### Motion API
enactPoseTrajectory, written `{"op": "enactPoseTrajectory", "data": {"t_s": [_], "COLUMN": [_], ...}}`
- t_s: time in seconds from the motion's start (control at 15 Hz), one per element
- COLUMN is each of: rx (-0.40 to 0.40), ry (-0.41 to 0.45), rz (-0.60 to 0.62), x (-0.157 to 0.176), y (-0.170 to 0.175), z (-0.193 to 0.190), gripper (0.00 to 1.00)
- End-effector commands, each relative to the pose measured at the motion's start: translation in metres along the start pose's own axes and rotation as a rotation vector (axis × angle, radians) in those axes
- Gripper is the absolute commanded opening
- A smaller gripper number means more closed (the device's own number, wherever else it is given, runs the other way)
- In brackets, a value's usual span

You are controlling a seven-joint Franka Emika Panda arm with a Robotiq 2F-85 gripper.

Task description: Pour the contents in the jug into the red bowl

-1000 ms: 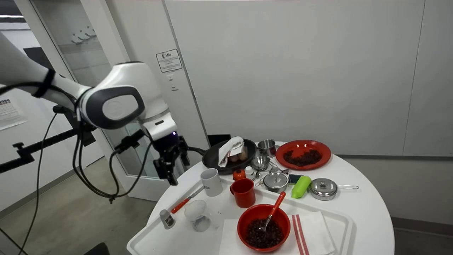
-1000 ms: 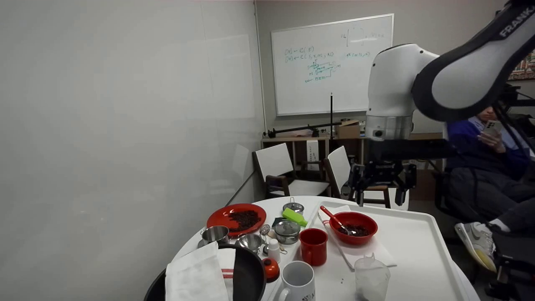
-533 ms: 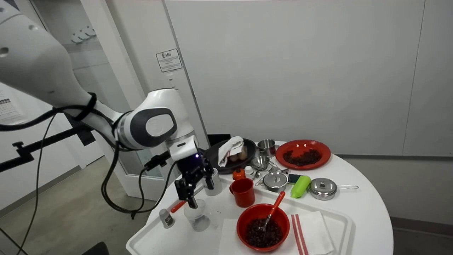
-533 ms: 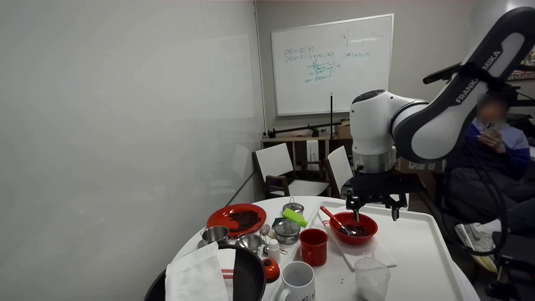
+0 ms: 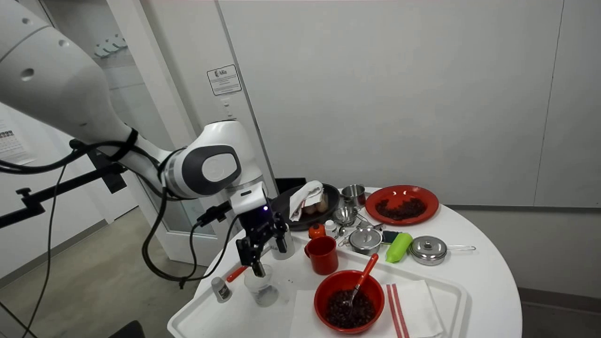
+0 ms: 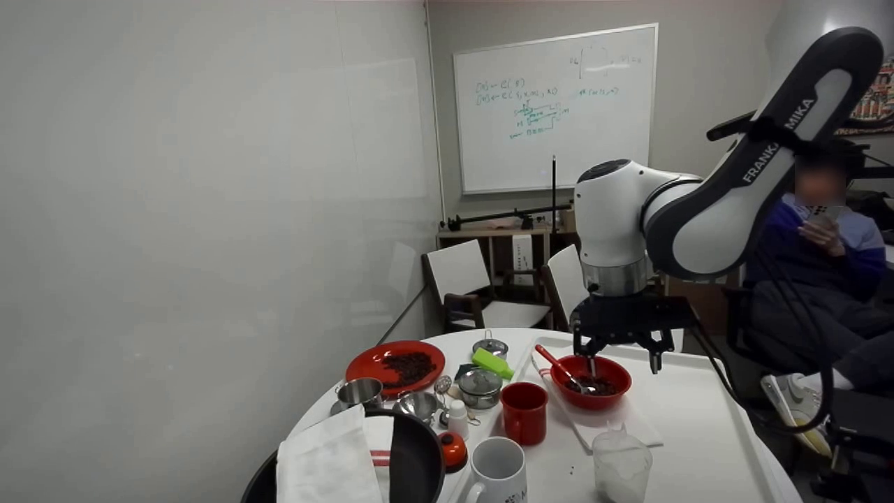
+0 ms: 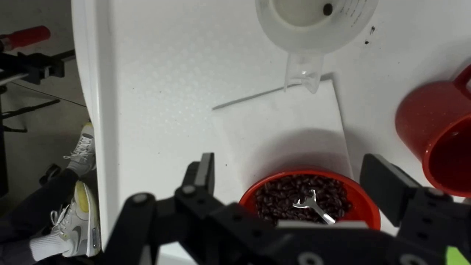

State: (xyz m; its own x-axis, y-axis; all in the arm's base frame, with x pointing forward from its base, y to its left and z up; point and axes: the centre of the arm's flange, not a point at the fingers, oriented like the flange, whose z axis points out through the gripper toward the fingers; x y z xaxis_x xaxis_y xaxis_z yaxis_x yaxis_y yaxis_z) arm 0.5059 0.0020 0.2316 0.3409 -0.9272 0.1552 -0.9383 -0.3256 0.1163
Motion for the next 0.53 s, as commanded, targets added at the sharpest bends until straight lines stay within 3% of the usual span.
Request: {"op": "enactPoseTrajectory", "data": {"t_s": [0.0, 0.2, 0.47], "rx": [-0.018, -0.008, 0.082], "ry": [-0.02, -0.025, -0.094], "rz": [0.016, 0.016, -0.129], "x": [-0.0013, -0.0027, -0.0113], "y": [-0.0112, -0.0166, -0.0194], "z": [0.0173, 0.0266, 0.0245], "gripper": [1.0, 1.0, 1.0]}}
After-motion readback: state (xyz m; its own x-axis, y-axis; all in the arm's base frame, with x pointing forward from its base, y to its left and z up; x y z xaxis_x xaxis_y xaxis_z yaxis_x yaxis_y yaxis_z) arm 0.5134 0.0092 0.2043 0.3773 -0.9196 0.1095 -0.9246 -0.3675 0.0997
